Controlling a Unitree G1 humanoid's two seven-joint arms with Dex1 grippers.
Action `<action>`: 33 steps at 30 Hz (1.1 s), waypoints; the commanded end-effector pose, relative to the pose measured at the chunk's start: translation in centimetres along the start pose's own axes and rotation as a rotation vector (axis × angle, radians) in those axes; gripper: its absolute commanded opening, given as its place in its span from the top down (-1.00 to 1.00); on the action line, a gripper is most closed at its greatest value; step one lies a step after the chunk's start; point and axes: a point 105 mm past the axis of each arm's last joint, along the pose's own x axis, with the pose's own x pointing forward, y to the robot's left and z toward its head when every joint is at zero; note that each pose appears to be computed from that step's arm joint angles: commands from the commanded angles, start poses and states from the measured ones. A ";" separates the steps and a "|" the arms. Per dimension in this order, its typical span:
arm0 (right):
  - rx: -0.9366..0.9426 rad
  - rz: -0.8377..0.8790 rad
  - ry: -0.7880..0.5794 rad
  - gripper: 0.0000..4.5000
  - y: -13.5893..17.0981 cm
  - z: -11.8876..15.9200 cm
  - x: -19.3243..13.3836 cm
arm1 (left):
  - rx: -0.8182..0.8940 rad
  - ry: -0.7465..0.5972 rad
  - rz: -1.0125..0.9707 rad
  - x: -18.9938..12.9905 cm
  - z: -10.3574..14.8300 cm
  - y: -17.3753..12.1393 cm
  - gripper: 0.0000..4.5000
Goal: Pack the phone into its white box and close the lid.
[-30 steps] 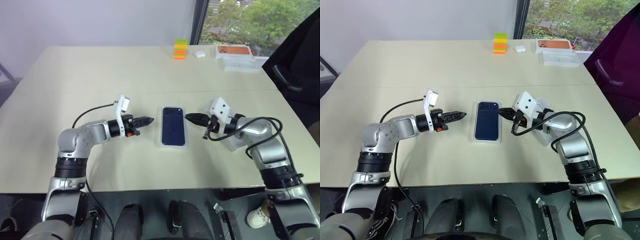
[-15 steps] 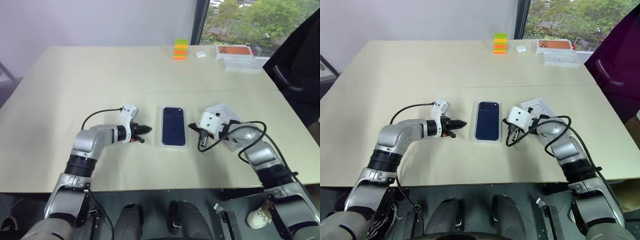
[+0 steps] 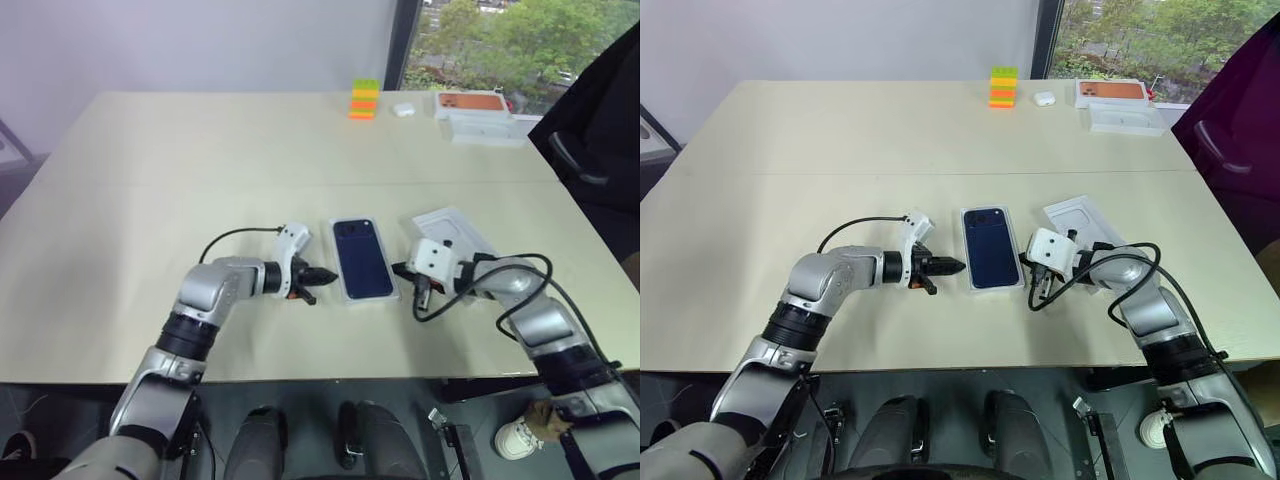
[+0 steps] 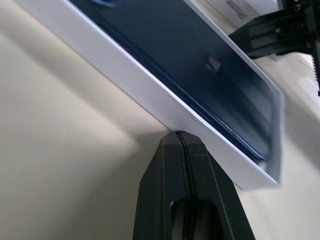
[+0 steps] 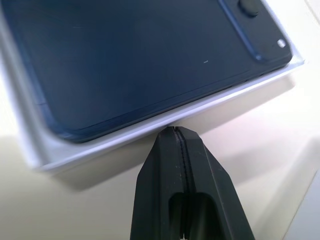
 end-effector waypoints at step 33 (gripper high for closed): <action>-0.020 0.129 -0.069 0.99 4.5 2.2 -1.7 | 0.027 0.025 -0.109 -0.7 -2.1 -5.1 1.00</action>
